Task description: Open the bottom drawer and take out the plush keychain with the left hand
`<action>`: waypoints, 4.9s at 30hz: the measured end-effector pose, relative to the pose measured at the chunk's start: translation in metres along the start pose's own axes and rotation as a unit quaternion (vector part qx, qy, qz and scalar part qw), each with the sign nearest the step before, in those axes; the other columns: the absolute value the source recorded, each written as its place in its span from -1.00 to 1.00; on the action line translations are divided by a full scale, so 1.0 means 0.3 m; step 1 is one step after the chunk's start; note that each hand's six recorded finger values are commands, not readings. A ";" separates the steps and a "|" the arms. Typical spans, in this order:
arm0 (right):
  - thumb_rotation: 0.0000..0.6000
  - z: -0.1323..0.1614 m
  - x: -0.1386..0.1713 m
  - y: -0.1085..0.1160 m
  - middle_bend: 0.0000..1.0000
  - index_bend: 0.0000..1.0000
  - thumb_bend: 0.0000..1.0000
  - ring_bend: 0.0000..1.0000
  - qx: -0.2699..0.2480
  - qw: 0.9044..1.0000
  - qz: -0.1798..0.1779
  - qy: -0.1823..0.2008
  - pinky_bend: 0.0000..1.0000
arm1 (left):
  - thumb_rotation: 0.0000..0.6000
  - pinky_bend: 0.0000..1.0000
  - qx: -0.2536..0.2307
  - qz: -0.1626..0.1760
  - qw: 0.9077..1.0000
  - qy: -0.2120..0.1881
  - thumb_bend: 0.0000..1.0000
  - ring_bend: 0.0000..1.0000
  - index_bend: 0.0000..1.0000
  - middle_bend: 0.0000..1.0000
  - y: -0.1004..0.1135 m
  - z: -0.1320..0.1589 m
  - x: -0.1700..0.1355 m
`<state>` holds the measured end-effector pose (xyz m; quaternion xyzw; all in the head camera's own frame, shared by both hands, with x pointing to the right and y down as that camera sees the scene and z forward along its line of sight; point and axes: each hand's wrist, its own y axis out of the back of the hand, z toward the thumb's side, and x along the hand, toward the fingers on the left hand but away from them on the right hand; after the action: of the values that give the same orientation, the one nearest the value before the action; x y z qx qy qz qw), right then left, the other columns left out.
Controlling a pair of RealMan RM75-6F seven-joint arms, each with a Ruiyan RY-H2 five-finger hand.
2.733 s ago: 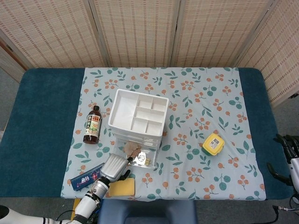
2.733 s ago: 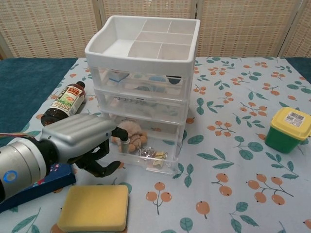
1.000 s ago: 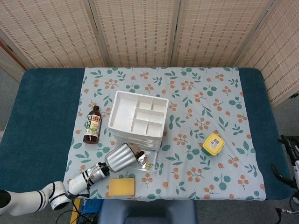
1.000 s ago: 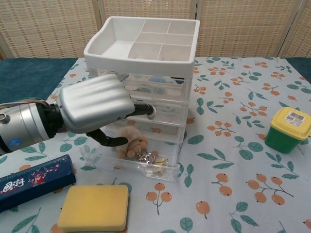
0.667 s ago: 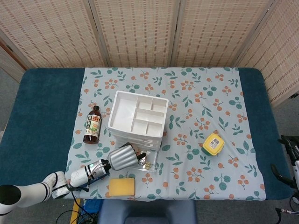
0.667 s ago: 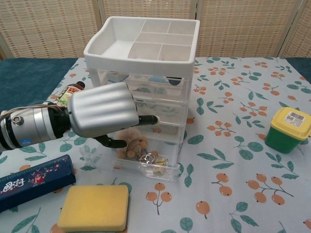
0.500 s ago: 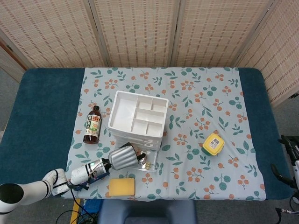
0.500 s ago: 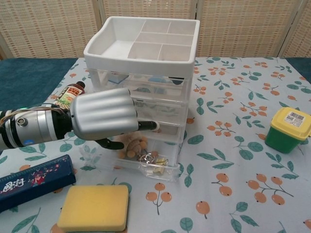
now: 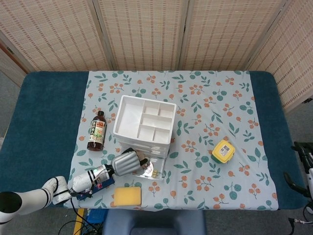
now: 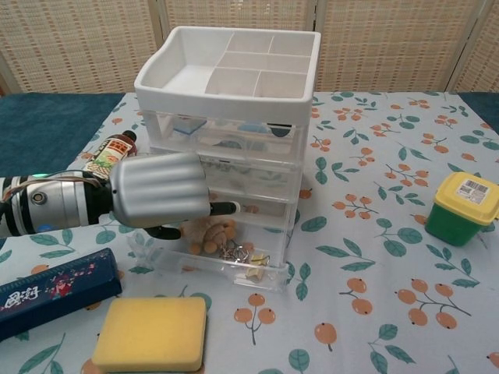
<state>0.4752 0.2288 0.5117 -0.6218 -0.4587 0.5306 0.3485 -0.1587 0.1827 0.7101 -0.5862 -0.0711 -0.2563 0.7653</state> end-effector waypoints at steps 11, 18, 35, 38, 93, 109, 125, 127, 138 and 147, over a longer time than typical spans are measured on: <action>1.00 -0.009 0.006 0.006 -0.62 -0.97 -0.29 -0.81 0.002 1.000 -0.002 -0.005 -0.90 | 1.00 1.00 0.005 -0.021 1.000 -0.003 -0.61 1.00 -0.49 0.83 -0.008 -0.003 0.027; 1.00 -0.011 0.007 0.008 -0.62 -0.97 -0.29 -0.81 0.002 1.000 -0.003 -0.007 -0.90 | 1.00 1.00 0.000 -0.021 1.000 -0.008 -0.61 1.00 -0.41 0.83 -0.007 0.008 0.037; 1.00 -0.018 0.011 0.011 -0.62 -0.97 -0.29 -0.81 0.004 1.000 -0.005 -0.012 -0.90 | 1.00 1.00 -0.008 -0.035 0.999 -0.010 -0.61 1.00 -0.20 0.83 -0.028 0.016 0.052; 1.00 -0.017 0.011 0.013 -0.62 -0.97 -0.29 -0.81 0.004 1.000 -0.006 -0.012 -0.90 | 1.00 1.00 -0.011 -0.036 0.999 -0.010 -0.61 1.00 -0.14 0.83 -0.029 0.019 0.051; 1.00 0.000 -0.005 0.014 -0.61 -0.97 -0.29 -0.81 0.000 1.000 -0.008 0.001 -0.90 | 1.00 1.00 -0.220 -0.018 0.963 0.155 -0.61 1.00 0.18 0.83 0.030 -0.139 -0.190; 1.00 0.017 -0.017 0.006 -0.61 -0.97 -0.29 -0.81 -0.003 1.000 -0.006 0.013 -0.90 | 1.00 1.00 -0.243 -0.092 0.924 0.282 -0.61 1.00 0.18 0.83 -0.103 -0.250 -0.539; 1.00 0.011 -0.005 0.017 -0.61 -0.97 -0.29 -0.81 -0.003 1.000 -0.011 0.011 -0.90 | 1.00 1.00 -0.284 -0.145 0.894 0.315 -0.61 0.93 -0.76 0.72 -0.159 -0.195 -0.595; 1.00 0.009 -0.004 0.014 -0.61 -0.97 -0.29 -0.81 -0.003 1.000 -0.009 0.009 -0.90 | 1.00 1.00 -0.304 -0.148 0.879 0.337 -0.61 0.83 -0.77 0.65 -0.161 -0.201 -0.612; 1.00 0.002 -0.013 -0.030 -0.61 -0.96 -0.26 -0.81 0.001 1.000 0.030 0.007 -0.90 | 1.00 0.71 -0.351 -0.172 0.778 0.492 -0.61 0.21 -0.76 0.18 -0.173 -0.248 -0.880; 1.00 0.034 -0.036 -0.085 -0.61 -0.93 -0.24 -0.81 -0.003 0.998 0.052 0.042 -0.90 | 1.00 0.48 -0.352 -0.168 0.743 0.543 -0.61 0.11 -0.72 0.07 -0.120 -0.196 -1.051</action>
<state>0.4600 0.2267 0.5367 -0.6676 -0.4123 0.5202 0.3374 -0.4579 0.2188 0.5944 -0.5542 0.3550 -0.6623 0.3581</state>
